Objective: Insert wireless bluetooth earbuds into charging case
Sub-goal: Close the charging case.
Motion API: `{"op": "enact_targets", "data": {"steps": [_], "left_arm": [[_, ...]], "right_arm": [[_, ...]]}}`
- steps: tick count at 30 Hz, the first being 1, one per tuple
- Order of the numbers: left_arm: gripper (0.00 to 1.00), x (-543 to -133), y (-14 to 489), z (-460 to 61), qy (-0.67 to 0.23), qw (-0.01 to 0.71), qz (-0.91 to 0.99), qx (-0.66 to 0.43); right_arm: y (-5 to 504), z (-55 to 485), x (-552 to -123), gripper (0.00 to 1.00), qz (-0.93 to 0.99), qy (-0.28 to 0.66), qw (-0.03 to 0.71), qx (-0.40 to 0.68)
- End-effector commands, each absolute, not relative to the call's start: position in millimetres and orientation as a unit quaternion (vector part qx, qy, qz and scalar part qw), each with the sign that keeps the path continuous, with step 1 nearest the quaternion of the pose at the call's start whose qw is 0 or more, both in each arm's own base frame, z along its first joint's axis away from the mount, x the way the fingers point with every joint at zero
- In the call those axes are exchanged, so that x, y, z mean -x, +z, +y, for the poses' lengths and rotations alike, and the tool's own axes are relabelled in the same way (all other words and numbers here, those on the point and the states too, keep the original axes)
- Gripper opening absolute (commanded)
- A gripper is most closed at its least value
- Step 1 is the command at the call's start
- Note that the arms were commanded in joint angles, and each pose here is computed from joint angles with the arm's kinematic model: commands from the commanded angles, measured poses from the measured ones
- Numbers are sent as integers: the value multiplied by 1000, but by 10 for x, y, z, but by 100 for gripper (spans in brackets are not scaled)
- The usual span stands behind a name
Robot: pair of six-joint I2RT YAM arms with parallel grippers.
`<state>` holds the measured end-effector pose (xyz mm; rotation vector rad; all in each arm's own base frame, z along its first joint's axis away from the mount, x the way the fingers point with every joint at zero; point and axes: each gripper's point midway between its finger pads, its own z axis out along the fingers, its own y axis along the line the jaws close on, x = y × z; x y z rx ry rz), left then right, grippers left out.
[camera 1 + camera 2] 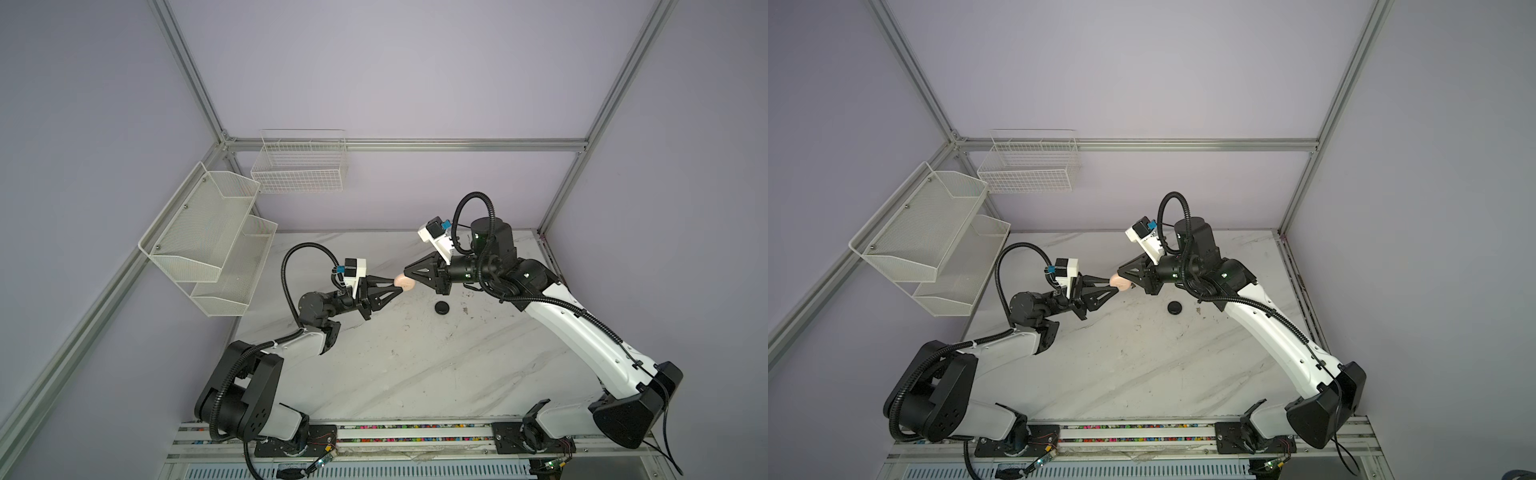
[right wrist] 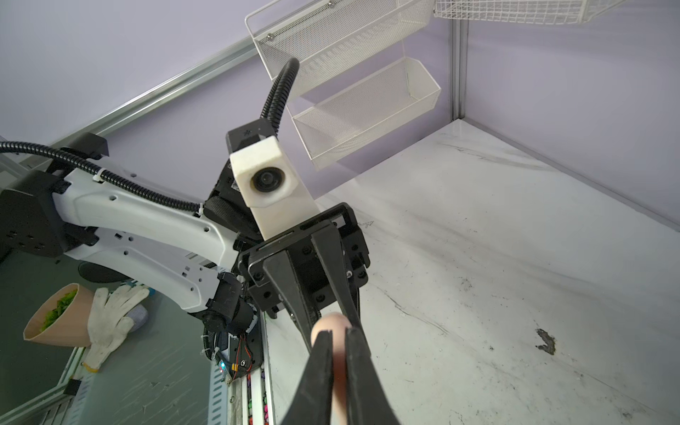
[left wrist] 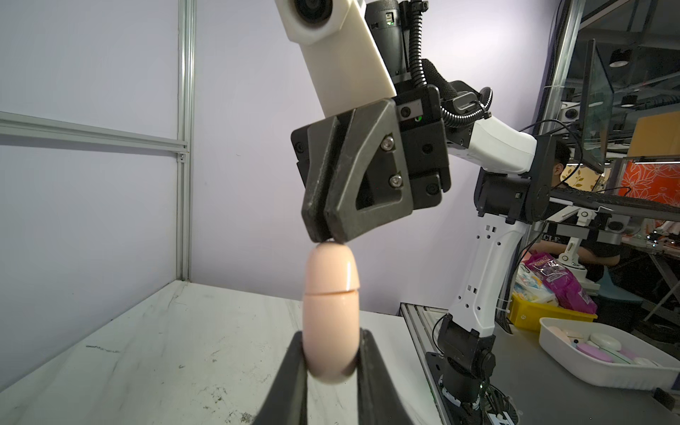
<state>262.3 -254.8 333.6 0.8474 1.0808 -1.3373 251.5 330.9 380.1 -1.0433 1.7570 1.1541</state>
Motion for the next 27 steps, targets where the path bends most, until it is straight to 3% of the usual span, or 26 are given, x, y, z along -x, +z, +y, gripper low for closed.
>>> {"op": "enact_targets", "data": {"steps": [1, 13, 17, 23, 27], "left_arm": [[0, -2550, 3495, -2476, -563, 605, 433, -360], [0, -2581, 3559, -2468, -561, 613, 429, -354], [0, -2581, 3560, -2467, -561, 613, 429, -354], [0, -2571, 3503, -2468, -562, 608, 434, -353], [0, -2558, 3493, -2472, -565, 604, 436, -356]], "right_arm": [[3615, 3327, -2419, 11, 696, 458, 357, 422], [3201, 3337, -2359, 11, 733, 424, 333, 415], [3268, 3354, -2360, 12, 731, 423, 338, 415], [3817, 3079, -2423, 43, 696, 423, 411, 410], [3774, 3064, -2360, 58, 674, 447, 400, 431]]}}
